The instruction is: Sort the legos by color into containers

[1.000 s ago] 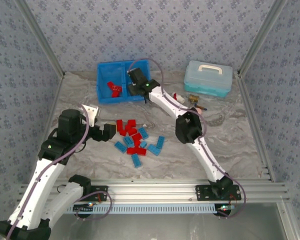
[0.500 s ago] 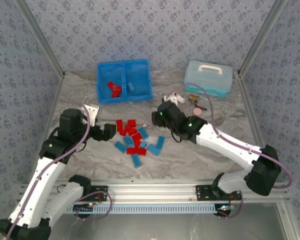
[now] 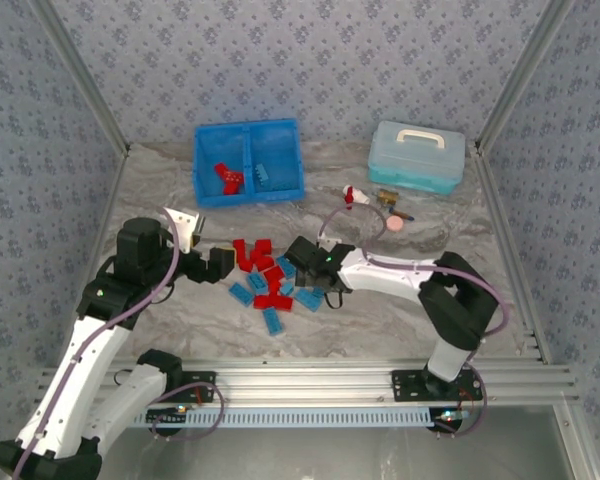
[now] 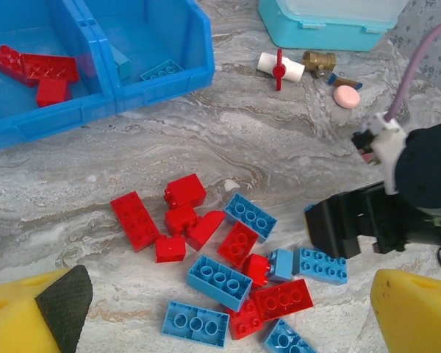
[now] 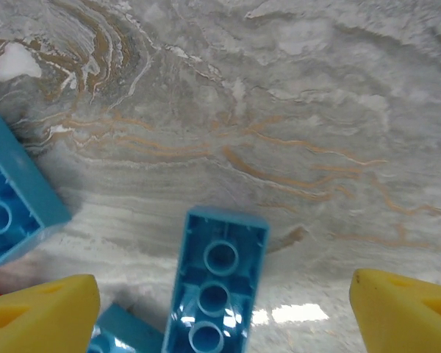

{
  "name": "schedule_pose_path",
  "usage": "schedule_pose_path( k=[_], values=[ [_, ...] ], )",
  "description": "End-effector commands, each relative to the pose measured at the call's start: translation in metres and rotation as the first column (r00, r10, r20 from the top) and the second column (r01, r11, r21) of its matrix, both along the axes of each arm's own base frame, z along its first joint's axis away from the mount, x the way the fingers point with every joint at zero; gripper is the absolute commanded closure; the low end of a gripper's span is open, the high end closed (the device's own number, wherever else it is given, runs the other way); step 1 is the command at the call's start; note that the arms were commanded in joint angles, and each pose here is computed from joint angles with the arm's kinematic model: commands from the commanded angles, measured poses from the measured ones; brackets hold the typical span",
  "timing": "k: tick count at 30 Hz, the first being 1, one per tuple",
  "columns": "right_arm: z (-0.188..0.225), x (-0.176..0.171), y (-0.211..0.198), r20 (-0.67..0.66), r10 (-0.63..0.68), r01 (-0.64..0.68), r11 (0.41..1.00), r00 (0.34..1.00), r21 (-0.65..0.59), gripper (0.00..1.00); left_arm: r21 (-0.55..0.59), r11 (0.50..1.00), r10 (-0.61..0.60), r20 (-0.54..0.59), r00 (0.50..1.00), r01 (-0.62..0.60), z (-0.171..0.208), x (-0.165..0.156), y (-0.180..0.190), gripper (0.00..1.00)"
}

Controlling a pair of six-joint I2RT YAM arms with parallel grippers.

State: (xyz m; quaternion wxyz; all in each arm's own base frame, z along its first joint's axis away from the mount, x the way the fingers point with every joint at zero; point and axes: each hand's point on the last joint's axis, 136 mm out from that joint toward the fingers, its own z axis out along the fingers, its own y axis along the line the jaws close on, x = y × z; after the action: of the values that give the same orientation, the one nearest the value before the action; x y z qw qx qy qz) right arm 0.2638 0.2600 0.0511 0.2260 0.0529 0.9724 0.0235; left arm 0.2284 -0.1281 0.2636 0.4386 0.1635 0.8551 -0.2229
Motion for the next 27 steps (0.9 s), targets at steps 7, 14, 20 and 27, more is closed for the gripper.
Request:
schedule_pose_path(
  k=[7, 14, 20, 27],
  values=[
    [-0.024, 0.0, -0.003, -0.031, -0.091, 0.09, 0.996, 0.995, -0.026, 0.47, 0.041, 0.999, 0.016, 0.003, 1.0, -0.017, -0.004, 0.003, 0.006, 0.01],
    [0.008, -0.002, -0.014, 0.042, -0.105, 0.105, 0.994, 0.994, -0.015, 0.68, 0.046, 0.999, 0.02, 0.002, 1.0, -0.02, -0.005, 0.003, 0.007, 0.01],
    [0.112, 0.012, -0.007, 0.339, -0.024, 0.006, 0.998, 0.941, 0.057, 0.73, 0.054, 0.998, 0.027, 0.005, 1.0, -0.028, -0.005, 0.004, 0.009, 0.01],
    [0.209, 0.054, 0.044, 0.625, 0.211, -0.257, 0.966, 0.751, -0.017, 0.71, 0.031, 1.0, -0.004, 0.033, 0.999, 0.003, 0.001, -0.001, 0.005, 0.01]
  ],
)
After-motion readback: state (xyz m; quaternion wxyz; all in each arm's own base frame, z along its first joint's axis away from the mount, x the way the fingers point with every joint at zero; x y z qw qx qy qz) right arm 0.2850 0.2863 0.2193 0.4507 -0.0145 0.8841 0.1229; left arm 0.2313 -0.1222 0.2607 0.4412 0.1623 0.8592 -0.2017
